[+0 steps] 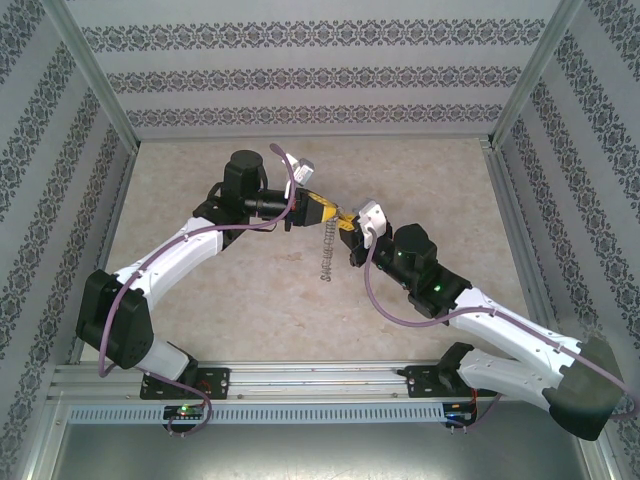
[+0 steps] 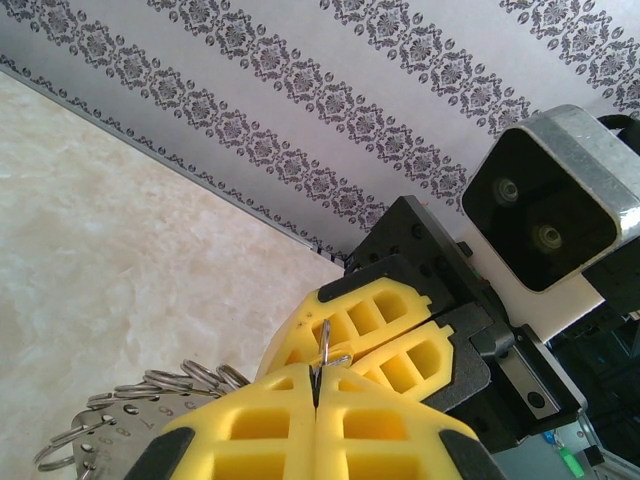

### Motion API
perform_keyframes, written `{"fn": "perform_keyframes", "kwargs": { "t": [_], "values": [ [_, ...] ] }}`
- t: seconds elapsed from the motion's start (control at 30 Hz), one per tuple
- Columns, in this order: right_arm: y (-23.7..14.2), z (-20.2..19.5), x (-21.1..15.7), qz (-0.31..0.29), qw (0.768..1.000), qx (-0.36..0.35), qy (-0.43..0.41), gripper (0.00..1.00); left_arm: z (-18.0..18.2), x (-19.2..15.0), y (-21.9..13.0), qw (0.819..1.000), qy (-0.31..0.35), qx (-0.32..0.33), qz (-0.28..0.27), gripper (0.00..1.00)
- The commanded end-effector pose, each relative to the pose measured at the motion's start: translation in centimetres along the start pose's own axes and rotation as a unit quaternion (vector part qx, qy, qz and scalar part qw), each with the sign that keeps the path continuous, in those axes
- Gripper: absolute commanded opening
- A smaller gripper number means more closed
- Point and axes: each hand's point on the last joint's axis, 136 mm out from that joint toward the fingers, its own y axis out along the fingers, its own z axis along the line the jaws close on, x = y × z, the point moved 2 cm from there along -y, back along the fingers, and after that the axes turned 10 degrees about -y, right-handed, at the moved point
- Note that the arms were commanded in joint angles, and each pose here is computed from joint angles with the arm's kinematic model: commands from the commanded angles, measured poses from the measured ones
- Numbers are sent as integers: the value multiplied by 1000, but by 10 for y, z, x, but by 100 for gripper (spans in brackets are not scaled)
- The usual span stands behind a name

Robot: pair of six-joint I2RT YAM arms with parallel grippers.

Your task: Put the keys on the keyring

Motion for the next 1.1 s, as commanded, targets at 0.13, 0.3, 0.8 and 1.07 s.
{"fn": "perform_keyframes", "kwargs": {
  "t": [0.13,0.3,0.8,1.07],
  "values": [
    [-12,-7,-4,8,999,-30,-23,0,-20,16,-6,999,40,-11,-20,0],
    [-20,-16,-14,24,998,-50,-25,0,-22,16,-7,999,44,-10,-19,0],
    [-6,10,1,18,999,12,-44,0,-23,14,-7,999,41,-13,-15,0],
    [-2,11,11,6,999,10,-48,0,-23,13,-6,999,41,-14,-15,0]
  ]
}}
